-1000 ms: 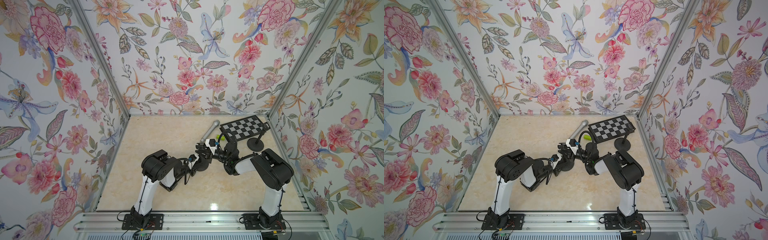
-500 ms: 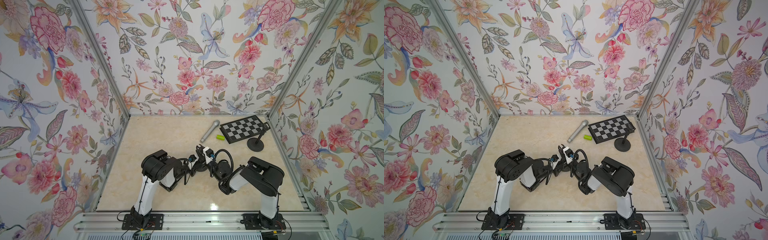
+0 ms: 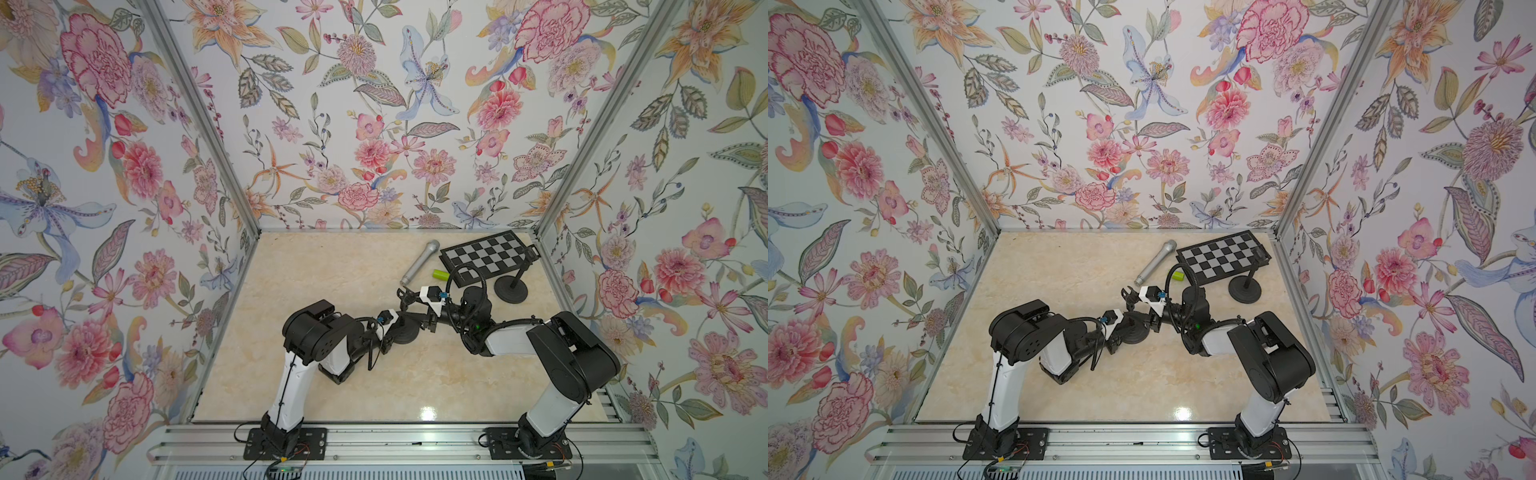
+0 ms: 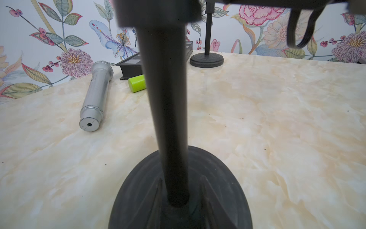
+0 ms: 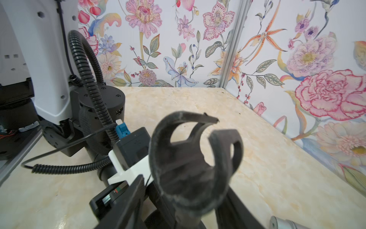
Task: Assemble a microphone stand
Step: Screw the microphone stand pole into the microphone stand base.
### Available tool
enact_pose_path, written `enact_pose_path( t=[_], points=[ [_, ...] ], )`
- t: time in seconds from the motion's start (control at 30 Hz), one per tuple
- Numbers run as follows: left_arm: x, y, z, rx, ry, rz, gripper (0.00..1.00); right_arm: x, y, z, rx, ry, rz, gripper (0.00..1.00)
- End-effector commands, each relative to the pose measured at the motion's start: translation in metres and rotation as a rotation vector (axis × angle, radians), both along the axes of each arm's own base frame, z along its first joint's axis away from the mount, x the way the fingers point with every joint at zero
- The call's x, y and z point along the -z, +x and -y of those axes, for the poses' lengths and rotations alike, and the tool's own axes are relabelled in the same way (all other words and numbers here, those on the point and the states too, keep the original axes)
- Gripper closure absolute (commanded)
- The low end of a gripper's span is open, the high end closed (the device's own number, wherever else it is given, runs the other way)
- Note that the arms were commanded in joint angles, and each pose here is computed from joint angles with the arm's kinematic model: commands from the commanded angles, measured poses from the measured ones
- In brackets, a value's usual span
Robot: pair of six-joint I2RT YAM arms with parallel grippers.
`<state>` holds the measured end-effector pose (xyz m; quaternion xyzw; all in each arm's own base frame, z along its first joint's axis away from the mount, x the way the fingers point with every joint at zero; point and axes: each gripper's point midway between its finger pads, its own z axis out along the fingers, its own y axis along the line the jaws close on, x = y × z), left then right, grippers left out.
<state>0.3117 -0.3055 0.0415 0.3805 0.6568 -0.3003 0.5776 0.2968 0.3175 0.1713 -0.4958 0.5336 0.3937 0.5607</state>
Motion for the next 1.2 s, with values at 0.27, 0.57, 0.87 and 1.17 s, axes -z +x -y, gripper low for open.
enact_pose_path(
  t=[0.27,0.57,0.87,1.17],
  points=[
    [-0.016,-0.006,-0.006,-0.007,-0.048,0.139,0.68,0.012,0.018,-0.003,-0.034,0.027,-0.13,0.72],
    [-0.014,-0.003,-0.008,-0.028,-0.046,0.133,0.68,0.04,0.046,0.044,0.703,0.203,-0.268,1.0],
    [-0.009,-0.001,-0.01,-0.046,-0.038,0.124,0.68,0.05,-0.008,-0.013,0.666,0.121,-0.177,1.0],
    [-0.011,-0.004,-0.009,-0.028,-0.034,0.134,0.68,0.037,-0.049,0.007,-0.08,0.004,-0.237,0.5]
  ],
)
